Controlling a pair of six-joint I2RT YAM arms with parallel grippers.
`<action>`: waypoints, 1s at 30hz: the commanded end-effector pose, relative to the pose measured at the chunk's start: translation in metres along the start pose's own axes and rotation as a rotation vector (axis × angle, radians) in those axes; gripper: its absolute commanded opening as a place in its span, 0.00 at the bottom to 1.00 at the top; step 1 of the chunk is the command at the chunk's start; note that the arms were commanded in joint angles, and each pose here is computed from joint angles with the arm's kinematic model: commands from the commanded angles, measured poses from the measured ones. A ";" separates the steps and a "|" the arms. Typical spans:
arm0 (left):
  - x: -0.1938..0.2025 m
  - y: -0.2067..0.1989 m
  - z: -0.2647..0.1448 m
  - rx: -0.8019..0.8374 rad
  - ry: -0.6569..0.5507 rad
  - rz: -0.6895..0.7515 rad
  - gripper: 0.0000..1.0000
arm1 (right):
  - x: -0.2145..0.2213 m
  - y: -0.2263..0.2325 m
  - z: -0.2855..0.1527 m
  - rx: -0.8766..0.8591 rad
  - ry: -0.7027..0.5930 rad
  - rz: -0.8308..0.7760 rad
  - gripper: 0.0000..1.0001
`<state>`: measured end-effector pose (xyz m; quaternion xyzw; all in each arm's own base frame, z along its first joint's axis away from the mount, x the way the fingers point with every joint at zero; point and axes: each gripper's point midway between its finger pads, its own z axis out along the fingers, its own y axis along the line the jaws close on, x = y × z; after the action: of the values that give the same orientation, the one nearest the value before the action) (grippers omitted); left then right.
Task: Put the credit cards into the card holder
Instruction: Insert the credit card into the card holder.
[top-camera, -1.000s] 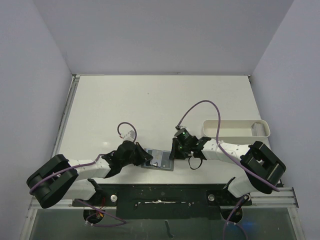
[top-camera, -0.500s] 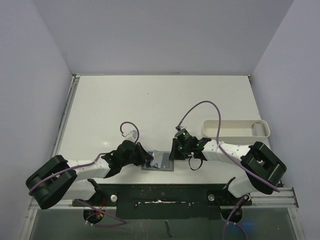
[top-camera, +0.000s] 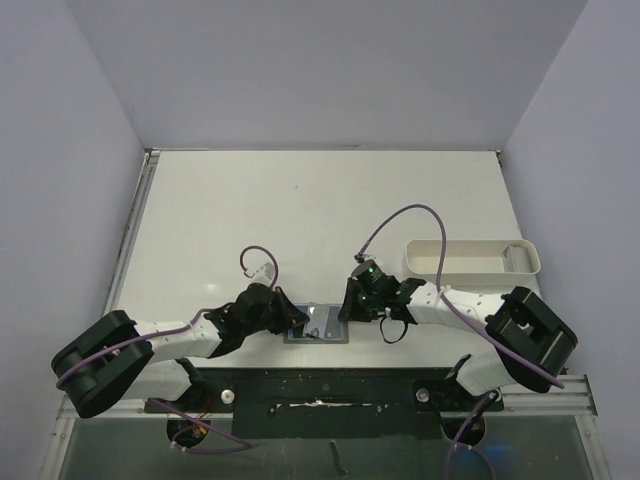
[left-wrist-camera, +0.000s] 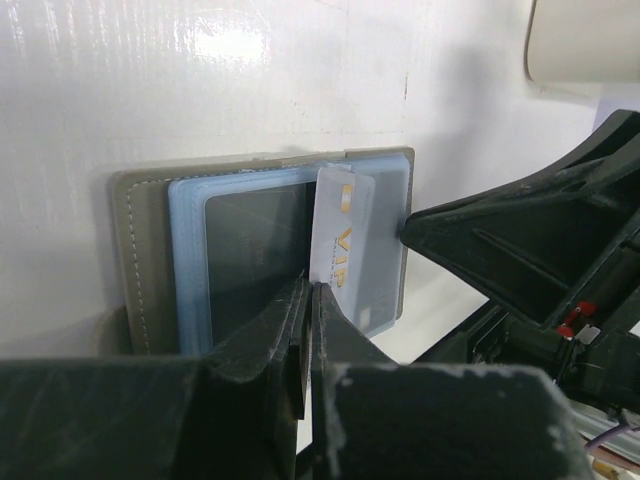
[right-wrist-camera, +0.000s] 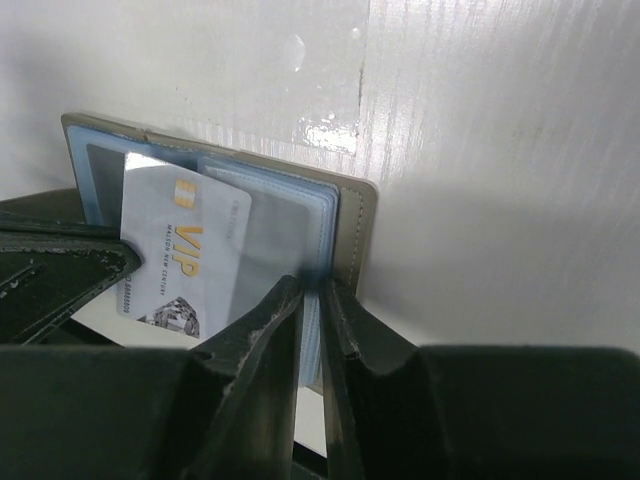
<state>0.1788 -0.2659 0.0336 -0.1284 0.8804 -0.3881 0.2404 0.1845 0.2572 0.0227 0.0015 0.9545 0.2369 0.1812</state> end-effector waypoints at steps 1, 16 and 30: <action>-0.005 -0.003 -0.001 -0.001 -0.035 -0.029 0.00 | -0.008 0.009 -0.010 -0.028 -0.052 0.012 0.20; 0.005 -0.010 0.007 -0.019 -0.017 -0.017 0.16 | 0.009 -0.001 -0.017 -0.054 -0.034 0.035 0.26; 0.014 -0.020 0.018 -0.058 0.020 0.019 0.26 | 0.011 0.002 -0.013 -0.078 -0.032 0.045 0.20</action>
<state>0.1713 -0.2901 0.0309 -0.1245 0.8930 -0.3687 0.2262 0.1604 0.2379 0.0175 0.0184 0.9537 0.2451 0.1730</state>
